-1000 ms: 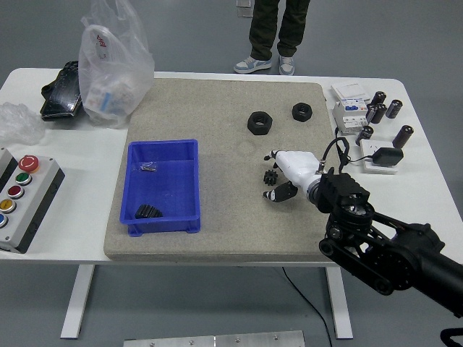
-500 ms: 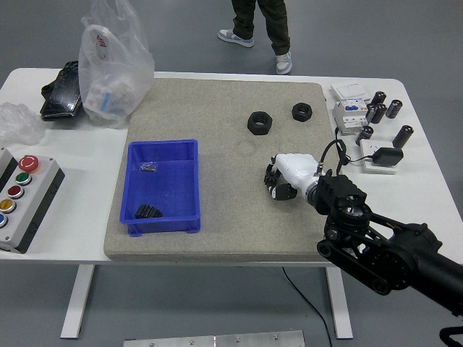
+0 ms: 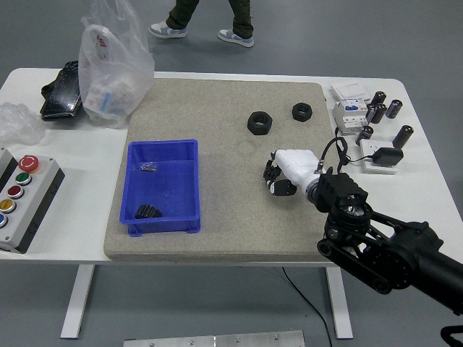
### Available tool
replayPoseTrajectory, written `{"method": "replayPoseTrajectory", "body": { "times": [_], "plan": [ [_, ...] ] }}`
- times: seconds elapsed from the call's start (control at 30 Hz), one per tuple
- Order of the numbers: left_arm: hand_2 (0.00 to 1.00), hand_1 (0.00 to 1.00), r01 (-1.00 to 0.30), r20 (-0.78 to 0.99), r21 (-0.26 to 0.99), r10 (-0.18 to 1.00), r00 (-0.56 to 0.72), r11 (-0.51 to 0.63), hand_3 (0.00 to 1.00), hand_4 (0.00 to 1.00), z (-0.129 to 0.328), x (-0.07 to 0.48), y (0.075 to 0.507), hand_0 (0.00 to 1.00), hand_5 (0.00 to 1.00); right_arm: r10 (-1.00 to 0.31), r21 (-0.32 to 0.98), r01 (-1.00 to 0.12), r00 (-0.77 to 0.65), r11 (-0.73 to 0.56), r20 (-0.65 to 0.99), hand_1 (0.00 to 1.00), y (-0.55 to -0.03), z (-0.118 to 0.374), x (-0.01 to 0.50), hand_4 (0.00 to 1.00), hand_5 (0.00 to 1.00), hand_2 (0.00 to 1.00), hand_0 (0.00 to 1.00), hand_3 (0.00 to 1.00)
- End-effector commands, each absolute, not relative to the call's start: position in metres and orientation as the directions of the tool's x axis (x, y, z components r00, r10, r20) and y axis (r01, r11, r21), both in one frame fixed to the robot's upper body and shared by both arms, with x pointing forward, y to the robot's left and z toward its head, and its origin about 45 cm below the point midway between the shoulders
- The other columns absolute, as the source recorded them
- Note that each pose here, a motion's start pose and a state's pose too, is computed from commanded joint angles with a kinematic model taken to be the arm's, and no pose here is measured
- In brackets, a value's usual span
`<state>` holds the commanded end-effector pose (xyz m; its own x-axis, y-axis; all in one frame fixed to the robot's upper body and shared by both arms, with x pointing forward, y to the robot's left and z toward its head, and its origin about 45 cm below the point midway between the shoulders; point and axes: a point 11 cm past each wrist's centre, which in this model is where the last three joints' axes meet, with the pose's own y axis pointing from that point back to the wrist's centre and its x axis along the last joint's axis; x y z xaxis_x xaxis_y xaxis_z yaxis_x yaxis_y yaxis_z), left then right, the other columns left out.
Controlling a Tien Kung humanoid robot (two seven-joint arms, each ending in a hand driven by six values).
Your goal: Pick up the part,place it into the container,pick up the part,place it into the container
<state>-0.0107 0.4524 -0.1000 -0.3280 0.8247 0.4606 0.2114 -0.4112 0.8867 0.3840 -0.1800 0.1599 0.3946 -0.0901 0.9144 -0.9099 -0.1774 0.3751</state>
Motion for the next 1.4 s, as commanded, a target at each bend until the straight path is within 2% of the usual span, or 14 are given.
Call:
{"method": "replayPoseTrajectory", "body": {
  "times": [0.13, 0.33, 0.7, 0.73, 0.9, 0.93, 1.1, 1.13, 1.3, 1.33, 1.4],
  "plan": [
    [0.78, 0.774, 0.212, 0.461, 0.887, 0.825, -0.328, -0.411, 0.867, 0.851, -0.1, -0.011, 0.452, 0.834, 0.51, -0.089, 0.338, -0.917, 0.363, -0.213, 0.928, 0.228, -0.17, 0.175, 0.385, 0.109, 0.002, 0.312, 0.213, 0.407],
    [0.78, 0.775, 0.211, 0.461, 0.886, 0.825, -0.327, -0.412, 0.866, 0.851, -0.1, -0.01, 0.453, 0.834, 0.509, -0.112, 0.243, -0.901, 0.301, -0.359, 0.947, 0.227, -0.134, 0.206, 0.383, 0.104, 0.002, 0.311, 0.219, 0.41],
    [0.78, 0.775, 0.214, 0.464, 0.885, 0.824, -0.325, -0.414, 0.866, 0.851, -0.099, -0.011, 0.454, 0.834, 0.509, -0.181, 0.059, -0.759, 0.229, -0.649, 0.956, 0.233, -0.059, 0.238, 0.354, 0.133, 0.002, 0.339, 0.244, 0.42],
    [0.78, 0.775, 0.214, 0.464, 0.885, 0.824, -0.325, -0.414, 0.866, 0.85, -0.099, -0.01, 0.454, 0.834, 0.508, -0.183, 0.051, -0.742, 0.231, -0.669, 0.956, 0.307, -0.054, 0.239, 0.351, 0.181, 0.002, 0.403, 0.294, 0.422],
    [0.78, 0.775, 0.211, 0.463, 0.885, 0.824, -0.325, -0.414, 0.866, 0.85, -0.099, -0.009, 0.454, 0.834, 0.508, -0.172, 0.046, -0.697, 0.239, -0.716, 0.956, 0.307, -0.041, 0.238, 0.342, 0.181, 0.002, 0.403, 0.294, 0.422],
    [0.781, 0.775, 0.211, 0.463, 0.885, 0.824, -0.325, -0.415, 0.865, 0.85, -0.099, -0.008, 0.454, 0.834, 0.509, -0.167, 0.051, -0.694, 0.244, -0.718, 0.955, 0.376, -0.041, 0.237, 0.342, 0.262, 0.002, 0.459, 0.357, 0.444],
    [0.781, 0.775, 0.211, 0.464, 0.885, 0.824, -0.325, -0.415, 0.865, 0.85, -0.099, -0.008, 0.455, 0.834, 0.509, -0.132, 0.092, -0.685, 0.268, -0.723, 0.954, 0.376, -0.037, 0.233, 0.341, 0.262, 0.002, 0.459, 0.357, 0.444],
    [0.78, 0.775, 0.211, 0.464, 0.885, 0.824, -0.325, -0.416, 0.865, 0.85, -0.099, -0.008, 0.455, 0.834, 0.508, -0.127, 0.098, -0.684, 0.271, -0.723, 0.954, 0.445, -0.037, 0.232, 0.341, 0.258, 0.002, 0.558, 0.395, 0.547],
    [0.78, 0.775, 0.209, 0.464, 0.885, 0.824, -0.325, -0.416, 0.865, 0.85, -0.099, -0.007, 0.455, 0.834, 0.508, -0.097, 0.127, -0.676, 0.284, -0.726, 0.954, 0.445, -0.036, 0.231, 0.34, 0.258, 0.002, 0.558, 0.395, 0.547],
    [0.781, 0.775, 0.209, 0.464, 0.885, 0.824, -0.325, -0.416, 0.866, 0.85, -0.099, -0.007, 0.455, 0.834, 0.508, -0.093, 0.131, -0.675, 0.285, -0.726, 0.954, 0.505, -0.036, 0.231, 0.34, 0.287, 0.172, 0.679, 0.413, 0.685],
    [0.781, 0.775, 0.209, 0.464, 0.885, 0.824, -0.325, -0.416, 0.866, 0.85, -0.099, -0.007, 0.455, 0.834, 0.508, -0.083, 0.137, -0.673, 0.284, -0.727, 0.955, 0.505, -0.035, 0.231, 0.34, 0.287, 0.172, 0.679, 0.413, 0.685]
  ]
}}
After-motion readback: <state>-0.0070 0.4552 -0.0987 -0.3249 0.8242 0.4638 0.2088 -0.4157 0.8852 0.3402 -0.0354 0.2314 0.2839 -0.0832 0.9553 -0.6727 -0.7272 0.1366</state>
